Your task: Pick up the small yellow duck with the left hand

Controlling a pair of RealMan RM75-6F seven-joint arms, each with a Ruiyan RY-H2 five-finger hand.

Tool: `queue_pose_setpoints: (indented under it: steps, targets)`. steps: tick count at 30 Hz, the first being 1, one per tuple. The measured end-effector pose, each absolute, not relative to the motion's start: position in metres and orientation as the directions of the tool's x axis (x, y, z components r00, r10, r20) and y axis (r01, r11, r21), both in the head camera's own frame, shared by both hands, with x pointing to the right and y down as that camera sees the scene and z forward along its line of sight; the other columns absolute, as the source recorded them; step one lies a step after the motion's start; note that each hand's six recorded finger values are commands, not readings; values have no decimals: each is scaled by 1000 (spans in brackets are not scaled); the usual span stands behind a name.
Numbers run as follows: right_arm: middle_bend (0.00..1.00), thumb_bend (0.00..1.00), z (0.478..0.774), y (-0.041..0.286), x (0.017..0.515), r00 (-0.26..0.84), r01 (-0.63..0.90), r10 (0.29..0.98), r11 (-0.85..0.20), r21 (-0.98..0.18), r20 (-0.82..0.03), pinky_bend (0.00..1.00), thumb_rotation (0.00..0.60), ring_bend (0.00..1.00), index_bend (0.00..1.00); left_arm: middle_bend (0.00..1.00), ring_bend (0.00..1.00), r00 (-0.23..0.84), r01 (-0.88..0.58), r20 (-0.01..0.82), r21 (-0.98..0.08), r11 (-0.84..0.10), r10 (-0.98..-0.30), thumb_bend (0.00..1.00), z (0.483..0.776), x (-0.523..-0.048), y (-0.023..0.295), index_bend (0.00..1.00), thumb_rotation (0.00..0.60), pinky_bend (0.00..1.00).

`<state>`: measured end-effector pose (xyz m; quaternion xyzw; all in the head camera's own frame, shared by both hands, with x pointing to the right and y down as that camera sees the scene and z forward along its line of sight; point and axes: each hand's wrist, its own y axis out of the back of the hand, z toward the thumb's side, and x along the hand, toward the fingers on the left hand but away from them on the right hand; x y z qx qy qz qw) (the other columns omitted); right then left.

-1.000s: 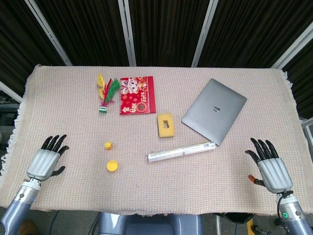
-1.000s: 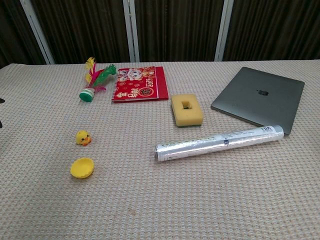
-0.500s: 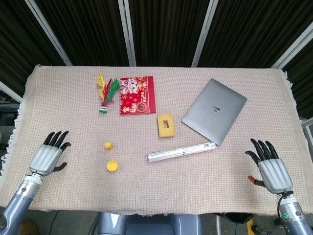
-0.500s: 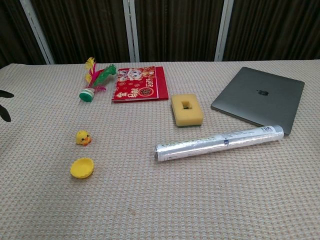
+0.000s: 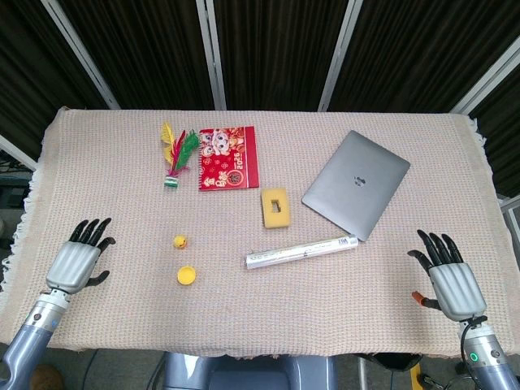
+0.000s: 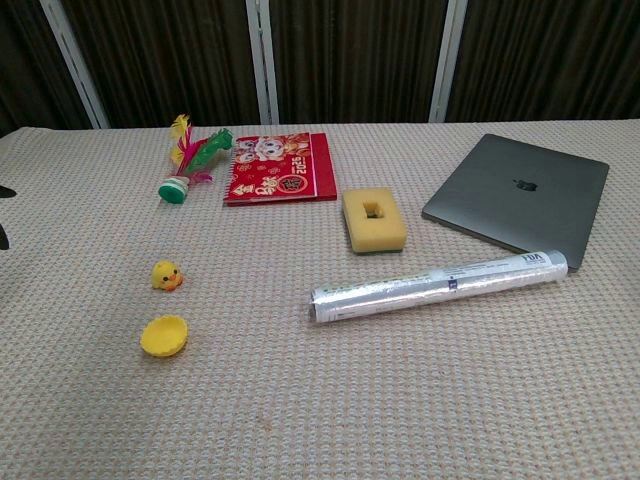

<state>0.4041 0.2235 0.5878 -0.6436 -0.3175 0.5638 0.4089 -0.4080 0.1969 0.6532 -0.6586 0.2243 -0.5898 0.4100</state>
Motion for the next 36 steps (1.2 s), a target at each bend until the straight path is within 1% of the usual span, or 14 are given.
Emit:
queue_pose_setpoints:
  steps: [2,5,9,16,22,29,36]
  targets:
    - [0,0,588,223,404,161,-50,869,-467,-883,-468,0,600,0,266,0,0,204,189,592,-805,-562,-780,234,654,-408,196,353,600,67]
    - [0,0,589,223,404,159,-43,867,-473,-880,-473,0,600,0,268,0,0,211,199,590,-806,-557,-779,235,656,-406,190,350,600,61]
    - [1,0,589,224,404,158,-40,865,-476,-879,-476,0,600,0,276,0,0,227,222,606,-794,-566,-762,236,664,-400,182,349,600,59]
    - [2,0,589,224,405,156,-39,863,-480,-876,-480,0,600,0,278,0,0,232,250,652,-757,-603,-722,242,696,-382,155,350,600,60]
    - [5,0,589,225,405,158,-36,860,-485,-873,-485,0,600,0,278,0,0,240,262,667,-744,-614,-706,275,715,-360,141,353,600,60]
    - [6,0,589,225,405,158,-34,859,-489,-872,-488,0,600,0,278,0,0,252,240,670,-742,-626,-698,296,722,-339,130,360,600,58]
    - [7,0,589,225,405,157,-31,858,-490,-871,-489,0,600,0,278,0,0,292,223,667,-744,-630,-685,319,717,-319,133,366,600,53]
